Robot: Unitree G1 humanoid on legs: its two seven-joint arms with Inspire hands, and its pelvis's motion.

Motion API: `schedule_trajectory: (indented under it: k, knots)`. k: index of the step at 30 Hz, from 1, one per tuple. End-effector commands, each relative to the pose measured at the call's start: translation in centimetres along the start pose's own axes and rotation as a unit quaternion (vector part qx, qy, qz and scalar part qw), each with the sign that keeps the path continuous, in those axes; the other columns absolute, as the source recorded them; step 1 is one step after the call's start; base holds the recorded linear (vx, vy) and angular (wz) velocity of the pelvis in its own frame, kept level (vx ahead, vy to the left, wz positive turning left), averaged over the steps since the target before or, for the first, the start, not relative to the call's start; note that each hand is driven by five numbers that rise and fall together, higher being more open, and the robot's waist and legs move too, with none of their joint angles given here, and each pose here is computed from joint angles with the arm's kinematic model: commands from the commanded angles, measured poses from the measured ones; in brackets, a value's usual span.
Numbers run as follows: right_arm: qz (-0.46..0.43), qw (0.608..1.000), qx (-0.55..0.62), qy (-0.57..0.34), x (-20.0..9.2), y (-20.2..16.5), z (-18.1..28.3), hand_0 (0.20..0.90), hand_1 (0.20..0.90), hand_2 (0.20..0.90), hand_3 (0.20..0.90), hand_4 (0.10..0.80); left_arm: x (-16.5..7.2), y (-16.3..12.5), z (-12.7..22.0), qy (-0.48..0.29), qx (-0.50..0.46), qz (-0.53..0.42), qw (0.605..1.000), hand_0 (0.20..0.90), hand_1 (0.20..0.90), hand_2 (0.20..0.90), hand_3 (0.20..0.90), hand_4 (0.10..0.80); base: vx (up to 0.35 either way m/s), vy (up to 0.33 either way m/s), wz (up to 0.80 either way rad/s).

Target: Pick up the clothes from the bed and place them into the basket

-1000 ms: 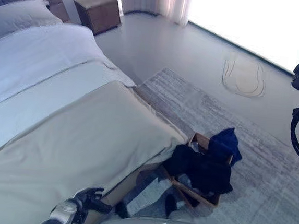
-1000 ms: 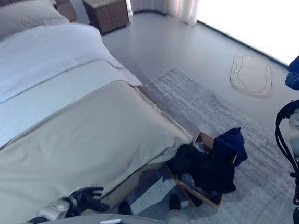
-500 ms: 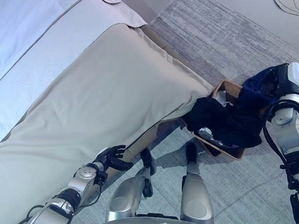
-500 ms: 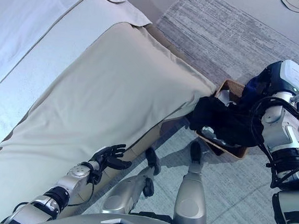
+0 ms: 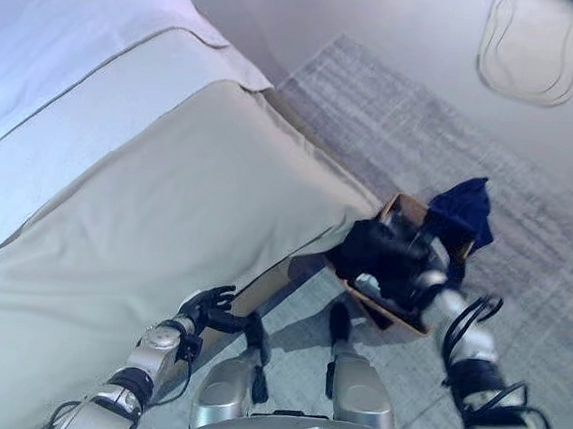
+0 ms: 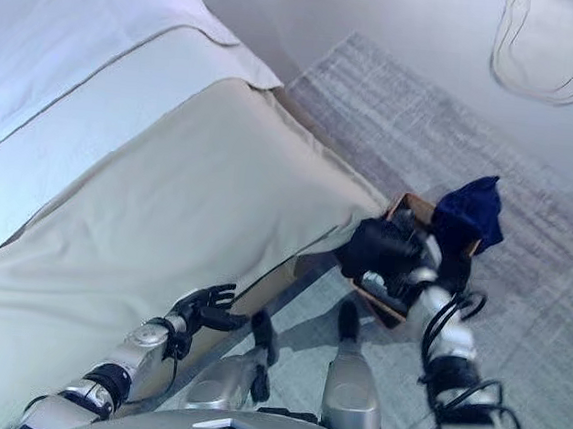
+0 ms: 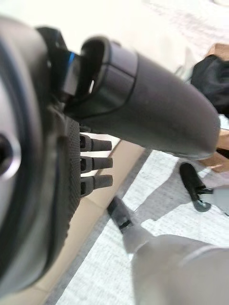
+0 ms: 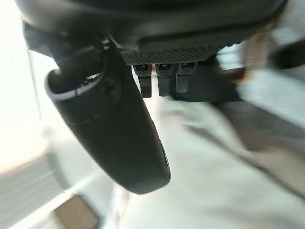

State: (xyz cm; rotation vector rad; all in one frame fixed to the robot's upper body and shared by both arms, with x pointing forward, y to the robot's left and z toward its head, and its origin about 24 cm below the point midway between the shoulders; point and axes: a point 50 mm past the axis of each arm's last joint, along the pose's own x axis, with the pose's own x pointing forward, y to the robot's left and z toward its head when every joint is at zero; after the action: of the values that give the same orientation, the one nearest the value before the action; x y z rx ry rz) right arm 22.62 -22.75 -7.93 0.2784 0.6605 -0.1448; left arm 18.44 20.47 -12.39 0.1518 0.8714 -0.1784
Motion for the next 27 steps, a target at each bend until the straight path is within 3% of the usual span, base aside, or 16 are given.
schedule_trajectory:
  k: [1,6,13,27]
  knots:
    - [-0.014,0.997,-0.071,0.009,-0.8,-2.8,-1.6,0.900,0.900,0.900,0.900,0.800,-1.0,0.4,-3.5,0.052,0.015,0.000,0.999,0.900,0.900,0.900,0.900,0.800,0.091,0.069,0.02]
    - [-0.029,0.984,-0.140,0.103,-1.7,-4.0,-5.9,0.900,0.900,0.900,0.900,0.800,-1.7,0.8,-5.5,0.089,0.011,0.004,0.996,0.900,0.900,0.900,0.900,0.800,0.066,0.081,0.02]
    - [-0.035,0.928,-0.293,0.228,-3.5,-5.3,-10.5,0.900,0.900,0.900,0.900,0.800,-2.4,1.6,-7.1,0.115,-0.025,0.029,0.993,0.900,0.900,0.900,0.900,0.800,0.021,0.096,0.07]
    - [-0.034,0.923,-0.290,0.253,-4.1,-4.8,-12.1,0.900,0.900,0.900,0.900,0.800,-2.6,1.2,-7.9,0.126,-0.062,0.035,0.989,0.900,0.900,0.900,0.900,0.800,0.007,0.044,0.02]
